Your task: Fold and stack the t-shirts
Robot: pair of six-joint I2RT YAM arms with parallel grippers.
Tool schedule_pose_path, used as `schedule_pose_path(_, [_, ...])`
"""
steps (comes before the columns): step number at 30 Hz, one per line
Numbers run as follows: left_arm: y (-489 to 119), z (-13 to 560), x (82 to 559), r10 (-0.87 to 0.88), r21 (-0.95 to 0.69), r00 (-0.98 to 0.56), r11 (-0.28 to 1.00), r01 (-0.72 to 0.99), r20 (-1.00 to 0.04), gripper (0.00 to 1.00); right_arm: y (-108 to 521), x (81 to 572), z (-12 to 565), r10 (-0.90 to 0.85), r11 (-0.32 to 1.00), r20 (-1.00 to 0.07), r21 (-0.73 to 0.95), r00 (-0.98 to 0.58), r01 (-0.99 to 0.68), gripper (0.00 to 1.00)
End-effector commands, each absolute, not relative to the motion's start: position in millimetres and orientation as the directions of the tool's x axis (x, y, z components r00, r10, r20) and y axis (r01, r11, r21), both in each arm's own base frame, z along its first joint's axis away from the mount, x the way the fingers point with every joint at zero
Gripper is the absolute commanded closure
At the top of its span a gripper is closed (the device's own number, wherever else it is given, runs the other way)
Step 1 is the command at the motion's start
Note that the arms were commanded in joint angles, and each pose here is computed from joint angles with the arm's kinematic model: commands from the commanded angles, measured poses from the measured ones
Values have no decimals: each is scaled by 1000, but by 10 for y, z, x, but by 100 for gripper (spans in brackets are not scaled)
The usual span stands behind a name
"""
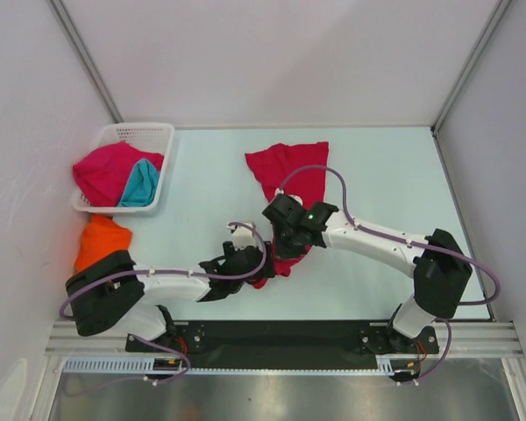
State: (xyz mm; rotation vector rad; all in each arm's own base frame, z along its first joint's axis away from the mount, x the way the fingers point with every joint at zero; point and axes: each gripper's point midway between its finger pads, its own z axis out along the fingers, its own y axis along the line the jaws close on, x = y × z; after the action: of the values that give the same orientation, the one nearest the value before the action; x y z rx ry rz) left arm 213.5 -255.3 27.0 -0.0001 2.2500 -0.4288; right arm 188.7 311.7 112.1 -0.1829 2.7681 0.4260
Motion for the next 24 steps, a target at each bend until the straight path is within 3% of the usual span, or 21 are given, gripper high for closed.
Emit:
schedule_pose_path(1, [-2503, 242, 2077, -132, -303, -664, 941, 149, -736, 12, 3257, 1993, 1336, -81, 928, -374, 311, -924, -207, 100])
schedule_pose_path(2, [-2551, 268, 2084, -123, -311, -656, 934, 177, -744, 18, 3268, 1992, 1336, -81, 927, -374, 311, -924, -207, 100])
schedule_pose_path(5, [-2657, 295, 2045, -113, -346, -660, 909, 234, -743, 49, 3280, 1955, 1349, -83, 927, -373, 312, -924, -209, 100])
schedule_pose_path(6, [-2669, 307, 2046, -118, -355, -659, 904, 238, -743, 84, 3278, 1938, 1352, -81, 927, -370, 314, -925, -206, 100])
schedule_pose_path(7, [-2659, 292, 2029, -124, -361, -662, 902, 235, -739, 89, 3274, 1931, 1356, -80, 927, -371, 313, -925, -206, 100])
schedule_pose_path(13, [-2689, 351, 2038, -139, -381, -652, 891, 246, -746, 100, 3222, 1858, 1322, -71, 930, -365, 312, -928, -193, 100])
schedule_pose_path(19, [-2747, 425, 2012, -130, -397, -657, 875, 277, -743, 100, 3235, 1821, 1318, -72, 927, -357, 321, -932, -194, 100])
schedule_pose_path(24, [-2746, 833, 1999, -161, -434, -626, 846, 310, -763, 100, 3235, 1763, 1472, -71, 923, -372, 328, -925, -202, 100])
